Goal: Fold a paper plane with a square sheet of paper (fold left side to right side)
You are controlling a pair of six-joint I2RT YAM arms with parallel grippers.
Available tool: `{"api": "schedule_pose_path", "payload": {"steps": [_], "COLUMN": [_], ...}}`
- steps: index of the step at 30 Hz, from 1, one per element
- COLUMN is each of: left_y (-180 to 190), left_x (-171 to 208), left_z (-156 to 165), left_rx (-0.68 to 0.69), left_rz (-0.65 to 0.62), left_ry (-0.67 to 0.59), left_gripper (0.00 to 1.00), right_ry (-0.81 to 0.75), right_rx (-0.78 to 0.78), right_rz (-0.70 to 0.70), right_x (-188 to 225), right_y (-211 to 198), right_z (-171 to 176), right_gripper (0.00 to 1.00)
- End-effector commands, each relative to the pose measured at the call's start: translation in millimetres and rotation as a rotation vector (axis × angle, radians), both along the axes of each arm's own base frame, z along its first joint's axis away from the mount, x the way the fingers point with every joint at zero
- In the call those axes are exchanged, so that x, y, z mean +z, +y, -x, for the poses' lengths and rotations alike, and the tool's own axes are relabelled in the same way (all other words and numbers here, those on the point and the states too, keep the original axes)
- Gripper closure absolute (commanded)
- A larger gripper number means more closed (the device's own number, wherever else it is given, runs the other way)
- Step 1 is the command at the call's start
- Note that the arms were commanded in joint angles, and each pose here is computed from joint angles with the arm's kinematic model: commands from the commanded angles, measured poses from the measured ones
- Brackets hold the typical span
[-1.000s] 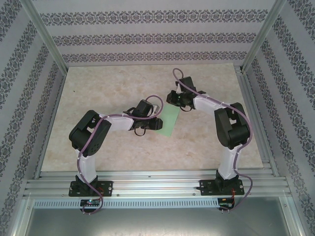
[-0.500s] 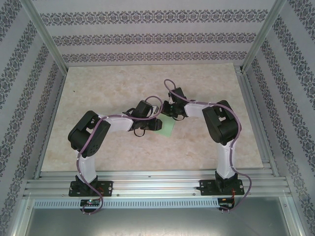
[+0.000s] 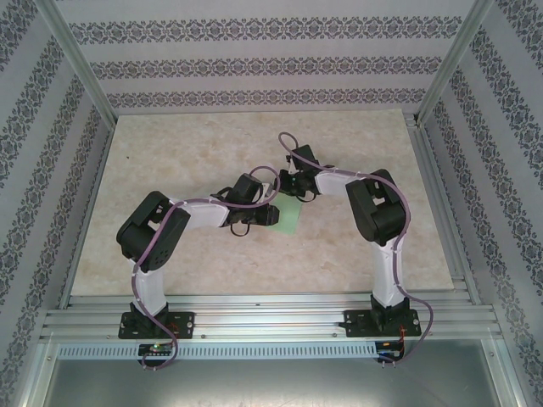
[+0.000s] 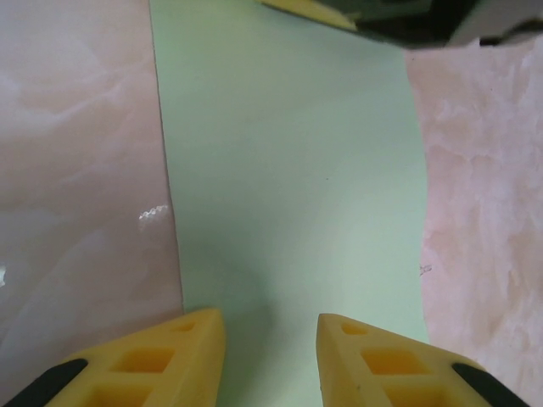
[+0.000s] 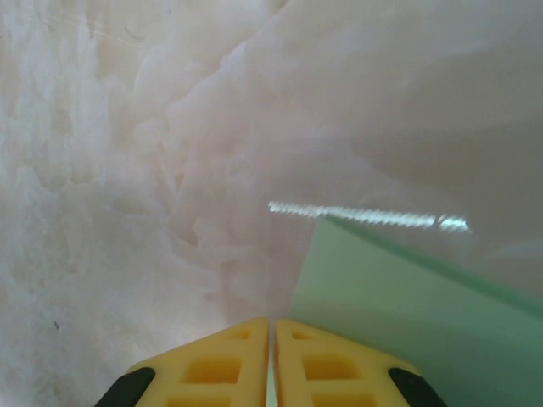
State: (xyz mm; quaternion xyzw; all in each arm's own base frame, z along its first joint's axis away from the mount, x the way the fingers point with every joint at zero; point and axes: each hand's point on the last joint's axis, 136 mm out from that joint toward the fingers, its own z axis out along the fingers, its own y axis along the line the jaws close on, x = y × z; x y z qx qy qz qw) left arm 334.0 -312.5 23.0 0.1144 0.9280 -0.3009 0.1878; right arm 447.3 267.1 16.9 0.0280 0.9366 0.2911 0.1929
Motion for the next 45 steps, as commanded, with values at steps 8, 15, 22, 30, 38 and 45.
{"api": "schedule_pose_path", "payload": {"steps": [8, 15, 22, 30, 38, 45], "left_y": [48.3, 45.9, 43.0, 42.8, 41.7, 42.2], "left_x": [-64.5, -63.0, -59.3, -56.5, -52.7, -48.9], "left_z": [68.9, 67.9, 65.0, 65.2, 64.4, 65.9], "left_rx": [-0.018, -0.020, -0.022, -0.027, -0.028, -0.035], "left_rz": [-0.229, -0.220, -0.217, -0.221, -0.220, -0.221], "left_ry": [0.246, 0.241, 0.236, 0.234, 0.226, 0.220], "left_gripper": [0.63, 0.63, 0.63, 0.63, 0.63, 0.62], "right_ry": [-0.020, -0.053, -0.112, -0.115, -0.133, -0.023], "right_rx": [-0.076, -0.087, -0.053, -0.017, 0.008, 0.018], "right_rz": [0.116, 0.103, 0.054, 0.092, 0.073, 0.082], "right_x": [-13.3, 6.1, 47.7, 39.3, 57.8, 11.7], "right_y": [-43.1, -49.8, -44.0, -35.4, -32.7, -14.9], "right_z": [-41.8, -50.1, -18.0, 23.5, 27.9, 40.5], "right_gripper": [0.89, 0.88, 0.88, 0.79, 0.75, 0.80]}}
